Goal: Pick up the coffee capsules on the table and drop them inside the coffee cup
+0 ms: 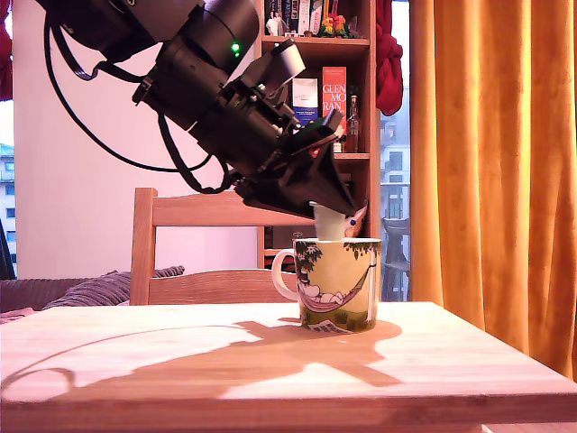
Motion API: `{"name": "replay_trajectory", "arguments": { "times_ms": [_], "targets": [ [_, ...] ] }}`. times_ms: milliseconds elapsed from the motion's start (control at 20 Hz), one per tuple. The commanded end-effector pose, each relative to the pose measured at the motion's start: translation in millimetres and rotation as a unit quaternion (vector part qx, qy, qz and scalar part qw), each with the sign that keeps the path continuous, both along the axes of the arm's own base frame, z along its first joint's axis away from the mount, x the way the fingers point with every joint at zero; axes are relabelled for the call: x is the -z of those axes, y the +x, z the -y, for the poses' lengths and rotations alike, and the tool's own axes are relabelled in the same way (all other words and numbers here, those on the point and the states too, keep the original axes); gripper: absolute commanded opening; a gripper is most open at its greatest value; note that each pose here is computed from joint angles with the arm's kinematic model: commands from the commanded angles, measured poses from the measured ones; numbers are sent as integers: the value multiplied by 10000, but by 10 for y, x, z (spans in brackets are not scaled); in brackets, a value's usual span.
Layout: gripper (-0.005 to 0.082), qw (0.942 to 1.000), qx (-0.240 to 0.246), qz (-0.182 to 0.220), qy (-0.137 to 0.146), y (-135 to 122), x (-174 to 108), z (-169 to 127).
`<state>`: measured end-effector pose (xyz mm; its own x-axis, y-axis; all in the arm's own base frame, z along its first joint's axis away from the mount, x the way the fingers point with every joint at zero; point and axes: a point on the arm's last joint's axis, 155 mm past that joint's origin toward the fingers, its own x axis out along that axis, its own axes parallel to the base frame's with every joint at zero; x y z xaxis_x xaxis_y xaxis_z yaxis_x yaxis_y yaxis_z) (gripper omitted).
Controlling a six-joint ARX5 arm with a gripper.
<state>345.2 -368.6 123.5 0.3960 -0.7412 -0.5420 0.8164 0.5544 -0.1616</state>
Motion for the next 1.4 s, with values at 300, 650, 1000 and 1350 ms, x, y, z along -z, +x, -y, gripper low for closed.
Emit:
{"name": "replay_trajectory", "arguments": {
  "times_ms": [300, 650, 1000, 1350],
  "targets": [
    [148, 9999, 124, -94, 30, -94, 93, 112],
    [148, 9999, 135, -99, 31, -102, 95, 118],
    [528, 9997, 181, -178, 65, -136, 124, 112],
    [565, 9995, 216, -228, 89, -158, 141, 105]
  ]
}}
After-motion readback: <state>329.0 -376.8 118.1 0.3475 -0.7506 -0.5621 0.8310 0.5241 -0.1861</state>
